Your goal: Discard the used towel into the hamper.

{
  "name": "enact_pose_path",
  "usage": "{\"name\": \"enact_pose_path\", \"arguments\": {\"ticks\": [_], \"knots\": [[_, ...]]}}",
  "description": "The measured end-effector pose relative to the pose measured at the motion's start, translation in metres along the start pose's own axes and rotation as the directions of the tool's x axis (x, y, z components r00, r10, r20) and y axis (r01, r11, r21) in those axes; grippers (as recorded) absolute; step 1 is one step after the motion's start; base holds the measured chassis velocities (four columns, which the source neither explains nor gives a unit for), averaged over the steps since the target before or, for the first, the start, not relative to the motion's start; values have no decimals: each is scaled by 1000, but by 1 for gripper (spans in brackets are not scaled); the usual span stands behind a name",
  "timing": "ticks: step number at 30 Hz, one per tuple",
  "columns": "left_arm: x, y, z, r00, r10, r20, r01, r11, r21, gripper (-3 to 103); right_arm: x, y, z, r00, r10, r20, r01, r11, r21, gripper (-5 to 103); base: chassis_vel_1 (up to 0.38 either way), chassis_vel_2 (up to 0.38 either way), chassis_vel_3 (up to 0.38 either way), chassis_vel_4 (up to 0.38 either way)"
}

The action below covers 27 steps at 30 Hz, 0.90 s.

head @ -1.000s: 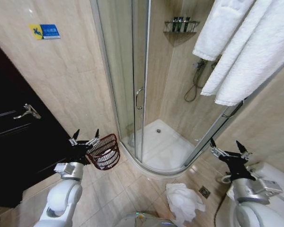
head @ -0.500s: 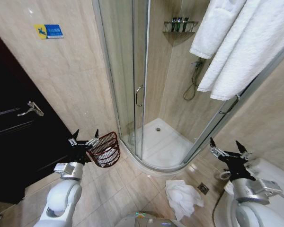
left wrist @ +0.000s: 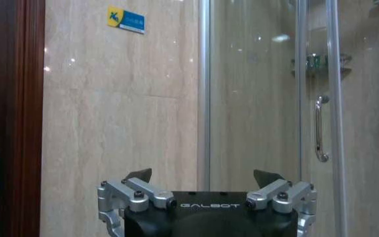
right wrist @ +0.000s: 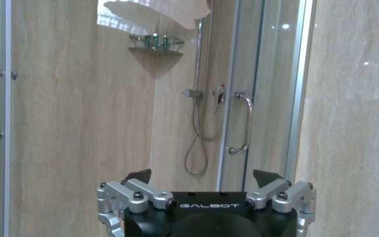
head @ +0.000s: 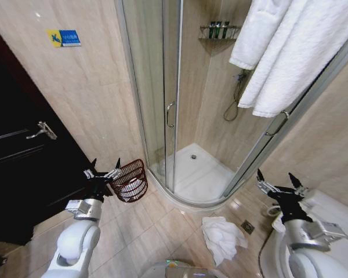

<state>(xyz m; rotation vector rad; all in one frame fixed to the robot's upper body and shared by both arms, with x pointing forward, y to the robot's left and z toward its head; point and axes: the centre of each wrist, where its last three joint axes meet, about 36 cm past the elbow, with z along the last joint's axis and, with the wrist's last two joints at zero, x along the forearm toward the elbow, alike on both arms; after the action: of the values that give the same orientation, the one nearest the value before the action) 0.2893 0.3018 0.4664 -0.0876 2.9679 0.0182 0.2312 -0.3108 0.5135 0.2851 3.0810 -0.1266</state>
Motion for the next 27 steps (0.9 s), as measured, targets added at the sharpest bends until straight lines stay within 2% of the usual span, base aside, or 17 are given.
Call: {"name": "enact_pose_path", "arguments": {"ticks": [27], "knots": [[4, 1, 6, 1000, -18, -5, 18, 1000, 5, 100, -2, 1, 7, 1000, -10, 25, 10, 1000, -3, 100, 16, -13, -17, 15]]}}
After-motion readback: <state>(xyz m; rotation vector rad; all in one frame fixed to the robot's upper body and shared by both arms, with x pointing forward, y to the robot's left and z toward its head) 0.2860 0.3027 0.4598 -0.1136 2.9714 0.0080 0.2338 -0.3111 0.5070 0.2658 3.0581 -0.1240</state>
